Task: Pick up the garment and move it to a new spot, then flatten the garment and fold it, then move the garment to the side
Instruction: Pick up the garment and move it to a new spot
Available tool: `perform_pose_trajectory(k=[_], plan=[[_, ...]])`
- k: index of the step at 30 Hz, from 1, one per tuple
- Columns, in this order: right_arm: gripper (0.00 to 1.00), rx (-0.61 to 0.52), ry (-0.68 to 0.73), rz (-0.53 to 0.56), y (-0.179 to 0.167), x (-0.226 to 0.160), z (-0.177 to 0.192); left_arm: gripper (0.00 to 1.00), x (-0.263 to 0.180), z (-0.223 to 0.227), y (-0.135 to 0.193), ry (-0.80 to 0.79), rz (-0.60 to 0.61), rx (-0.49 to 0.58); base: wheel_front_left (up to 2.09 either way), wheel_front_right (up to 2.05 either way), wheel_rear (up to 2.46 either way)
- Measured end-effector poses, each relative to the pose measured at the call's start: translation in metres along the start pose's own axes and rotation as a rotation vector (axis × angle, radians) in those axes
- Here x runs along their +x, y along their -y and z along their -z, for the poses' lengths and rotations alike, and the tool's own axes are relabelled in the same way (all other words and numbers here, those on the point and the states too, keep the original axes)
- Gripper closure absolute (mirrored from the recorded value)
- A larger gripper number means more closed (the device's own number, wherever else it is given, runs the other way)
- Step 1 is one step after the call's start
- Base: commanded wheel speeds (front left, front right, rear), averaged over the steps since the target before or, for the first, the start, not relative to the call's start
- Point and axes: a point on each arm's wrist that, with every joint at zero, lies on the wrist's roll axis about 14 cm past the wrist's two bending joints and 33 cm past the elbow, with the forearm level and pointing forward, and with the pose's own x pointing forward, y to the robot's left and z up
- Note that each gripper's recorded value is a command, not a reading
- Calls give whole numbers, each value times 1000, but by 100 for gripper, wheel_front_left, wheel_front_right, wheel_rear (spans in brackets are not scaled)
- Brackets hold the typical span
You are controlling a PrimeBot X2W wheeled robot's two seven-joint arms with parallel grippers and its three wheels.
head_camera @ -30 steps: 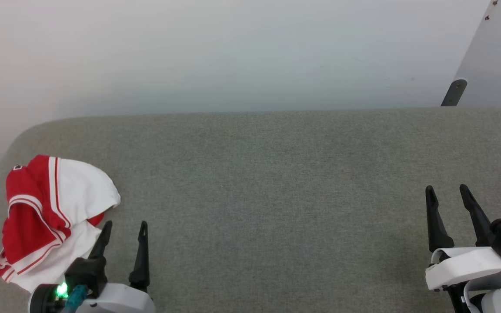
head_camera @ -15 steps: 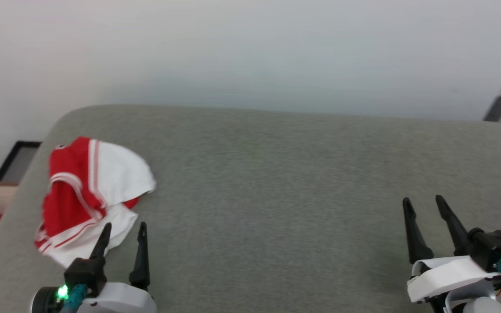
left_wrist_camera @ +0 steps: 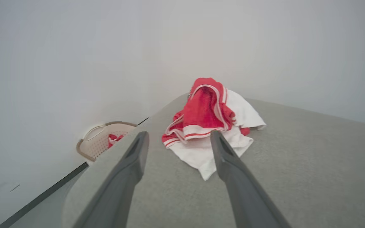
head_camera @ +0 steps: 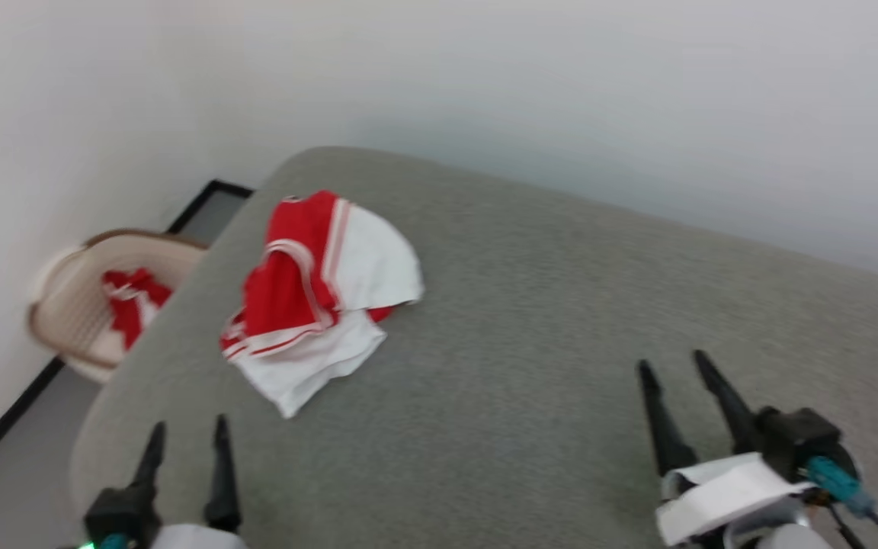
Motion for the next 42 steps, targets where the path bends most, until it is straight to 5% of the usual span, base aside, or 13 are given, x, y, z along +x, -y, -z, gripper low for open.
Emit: perform_pose_trajectory(k=[9, 17, 25, 34, 42], plan=[[0, 51, -23, -275, -87, 46, 10, 0, -43, -13, -69, 31, -267, -8, 0, 0, 0], [0, 90, -46, -353, -108, 56, 18, 0, -54, -11, -70, 13, -315, -12, 0, 0, 0], [0, 92, -33, -295, -87, 51, 15, 0, -25, -14, -41, 23, -144, 17, 0, 0, 0], [0, 19, 6, -231, -51, 38, 1, 0, 84, -69, -36, 121, 2, 58, 0, 0, 0], [0, 0, 54, -117, 1, 36, -13, 0, 172, -67, -30, -88, 15, 19, 0, 0, 0]])
